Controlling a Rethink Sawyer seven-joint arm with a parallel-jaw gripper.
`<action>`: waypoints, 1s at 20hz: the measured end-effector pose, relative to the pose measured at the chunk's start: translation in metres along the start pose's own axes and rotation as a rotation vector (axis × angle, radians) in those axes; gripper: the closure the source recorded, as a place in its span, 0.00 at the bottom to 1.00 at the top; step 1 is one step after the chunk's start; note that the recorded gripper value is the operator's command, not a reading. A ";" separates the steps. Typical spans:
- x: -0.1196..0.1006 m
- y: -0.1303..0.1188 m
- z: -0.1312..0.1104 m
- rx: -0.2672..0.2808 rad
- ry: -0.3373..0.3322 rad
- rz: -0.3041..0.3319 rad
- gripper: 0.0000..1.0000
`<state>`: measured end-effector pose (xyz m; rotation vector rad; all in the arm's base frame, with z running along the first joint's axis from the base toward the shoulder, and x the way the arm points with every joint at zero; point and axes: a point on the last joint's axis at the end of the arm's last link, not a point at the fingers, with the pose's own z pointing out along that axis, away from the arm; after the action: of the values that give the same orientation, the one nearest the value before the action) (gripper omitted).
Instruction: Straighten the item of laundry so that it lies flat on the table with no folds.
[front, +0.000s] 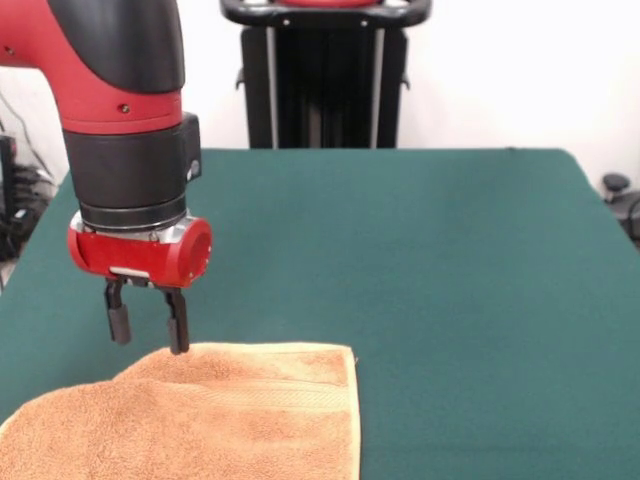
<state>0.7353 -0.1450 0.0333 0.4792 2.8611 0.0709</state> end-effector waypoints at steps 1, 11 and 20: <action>0.000 0.000 0.000 0.000 -0.001 0.000 0.00; 0.004 0.000 0.021 0.001 -0.089 -0.013 0.00; 0.024 0.003 0.058 -0.011 -0.119 -0.008 0.00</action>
<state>0.7286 -0.1339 -0.0279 0.4543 2.7448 0.0555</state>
